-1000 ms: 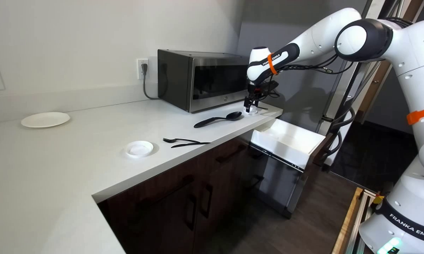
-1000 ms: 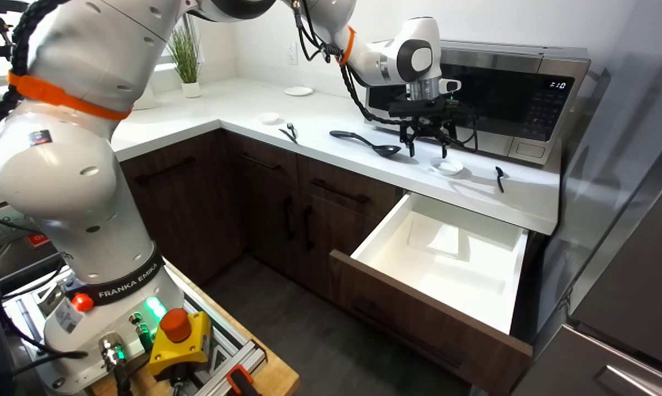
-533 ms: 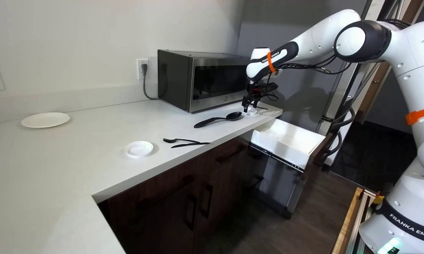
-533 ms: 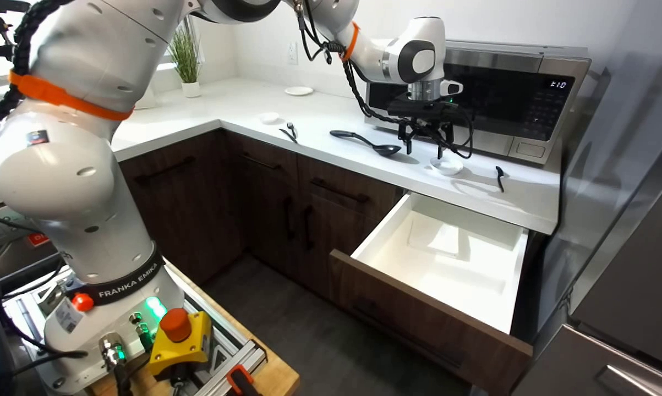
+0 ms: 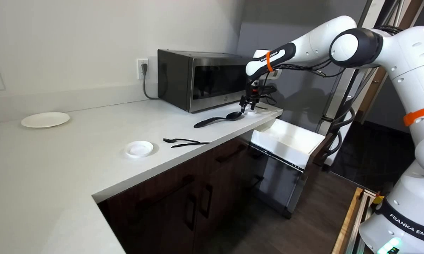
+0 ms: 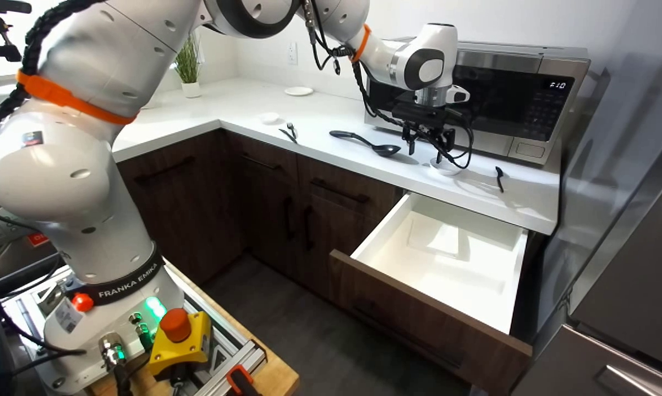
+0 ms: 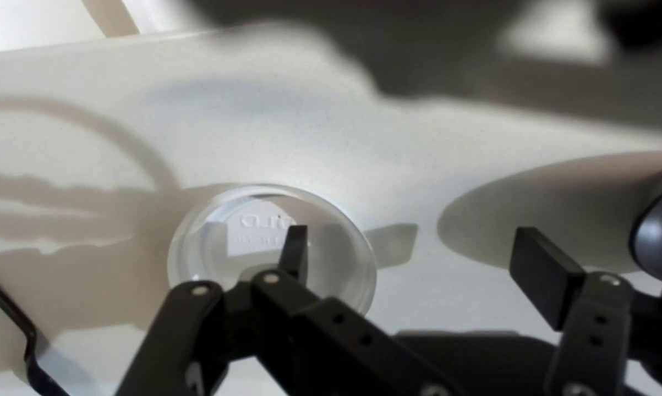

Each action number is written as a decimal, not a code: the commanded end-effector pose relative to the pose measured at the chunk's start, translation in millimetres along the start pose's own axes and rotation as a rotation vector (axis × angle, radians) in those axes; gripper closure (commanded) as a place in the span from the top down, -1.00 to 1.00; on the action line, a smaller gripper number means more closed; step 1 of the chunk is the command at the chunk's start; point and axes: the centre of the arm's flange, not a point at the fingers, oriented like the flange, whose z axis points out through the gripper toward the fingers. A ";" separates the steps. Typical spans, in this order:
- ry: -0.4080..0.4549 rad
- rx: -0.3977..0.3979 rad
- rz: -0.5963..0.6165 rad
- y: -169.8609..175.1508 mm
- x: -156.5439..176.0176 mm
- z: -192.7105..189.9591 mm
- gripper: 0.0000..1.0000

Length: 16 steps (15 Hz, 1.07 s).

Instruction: Place the white lid on the right in the open drawer.

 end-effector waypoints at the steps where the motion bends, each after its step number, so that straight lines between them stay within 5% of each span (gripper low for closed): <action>1: 0.009 0.052 0.012 2.4 13.3 5.2 0.79; 3: 0.015 0.058 0.012 1.9 15.4 6.6 0.28; 6: 0.019 0.060 0.019 2.0 17.6 10.8 -0.21; 9: 0.024 0.053 0.026 5.3 18.4 12.8 -0.36; 12: 0.028 0.051 0.033 8.7 18.7 12.6 -0.29; 15: 0.047 0.045 0.028 10.5 18.4 3.1 0.18; 16: 0.053 0.046 0.027 10.7 18.4 -1.3 0.20</action>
